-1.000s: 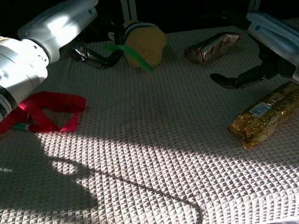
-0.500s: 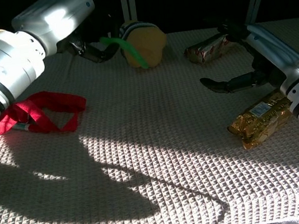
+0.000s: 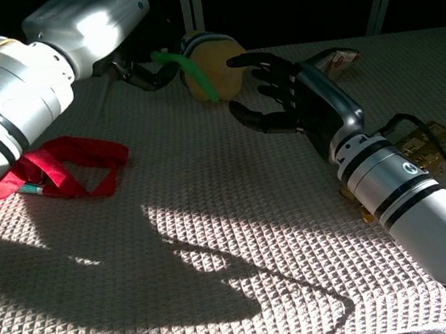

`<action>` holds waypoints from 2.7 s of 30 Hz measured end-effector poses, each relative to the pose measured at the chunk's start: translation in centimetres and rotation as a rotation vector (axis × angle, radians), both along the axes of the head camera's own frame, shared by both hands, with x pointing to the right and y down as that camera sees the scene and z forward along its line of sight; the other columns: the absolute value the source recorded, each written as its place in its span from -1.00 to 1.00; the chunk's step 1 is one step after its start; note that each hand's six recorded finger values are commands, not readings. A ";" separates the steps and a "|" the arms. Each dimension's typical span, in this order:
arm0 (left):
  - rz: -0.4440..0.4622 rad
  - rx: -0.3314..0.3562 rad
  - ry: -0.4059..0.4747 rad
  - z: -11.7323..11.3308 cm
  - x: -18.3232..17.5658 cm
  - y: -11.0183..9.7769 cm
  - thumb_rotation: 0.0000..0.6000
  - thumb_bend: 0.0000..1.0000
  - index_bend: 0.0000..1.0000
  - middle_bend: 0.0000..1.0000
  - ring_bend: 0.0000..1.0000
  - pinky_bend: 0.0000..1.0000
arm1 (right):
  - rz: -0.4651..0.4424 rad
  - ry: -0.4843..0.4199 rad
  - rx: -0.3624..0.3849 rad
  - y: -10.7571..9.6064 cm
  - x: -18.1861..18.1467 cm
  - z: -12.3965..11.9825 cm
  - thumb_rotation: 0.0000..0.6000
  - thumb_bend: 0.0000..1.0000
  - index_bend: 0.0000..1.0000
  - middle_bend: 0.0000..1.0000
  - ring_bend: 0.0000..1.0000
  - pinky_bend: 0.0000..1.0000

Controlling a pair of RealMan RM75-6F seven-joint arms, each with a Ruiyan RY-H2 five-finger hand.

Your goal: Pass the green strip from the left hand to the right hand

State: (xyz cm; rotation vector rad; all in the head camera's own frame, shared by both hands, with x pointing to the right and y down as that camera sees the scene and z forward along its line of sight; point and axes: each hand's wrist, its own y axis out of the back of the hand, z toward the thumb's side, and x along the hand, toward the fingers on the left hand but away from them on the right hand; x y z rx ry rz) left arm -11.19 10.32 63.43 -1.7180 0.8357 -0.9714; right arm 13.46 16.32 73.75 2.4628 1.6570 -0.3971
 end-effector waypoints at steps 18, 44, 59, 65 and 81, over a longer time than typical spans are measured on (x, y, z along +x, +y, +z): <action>0.002 0.011 0.015 -0.1 0.5 0.3 0.99 -0.16 0.22 -0.37 -0.67 -0.47 | 0.052 -0.124 -0.105 -0.9 -2.5 0.3 1.00 -0.30 -0.09 -0.76 -1.00 -1.00; 0.010 0.010 0.017 -0.1 0.9 0.8 0.99 -0.16 0.22 -0.37 -0.67 -0.47 | 0.079 -0.132 -0.133 -0.9 -2.5 0.7 1.00 -0.22 0.15 -0.68 -1.00 -1.00; 0.000 -0.006 0.041 0.0 0.5 1.0 0.98 -0.16 0.22 -0.37 -0.67 -0.47 | 0.061 -0.034 -0.066 -1.4 -1.7 0.5 1.00 -0.13 0.18 -0.68 -1.00 -1.00; 0.001 -0.011 0.045 0.2 0.4 1.1 0.99 -0.16 0.22 -0.37 -0.67 -0.47 | 0.043 0.109 0.078 -1.8 -0.7 -0.4 1.00 -0.13 0.18 -0.68 -1.00 -1.00; -0.070 0.009 0.051 -0.1 -2.8 1.1 0.99 -0.16 0.22 -0.36 -0.67 -0.47 | 0.125 0.356 0.339 -2.8 4.2 -3.4 1.00 -0.11 0.23 -0.71 -1.00 -1.00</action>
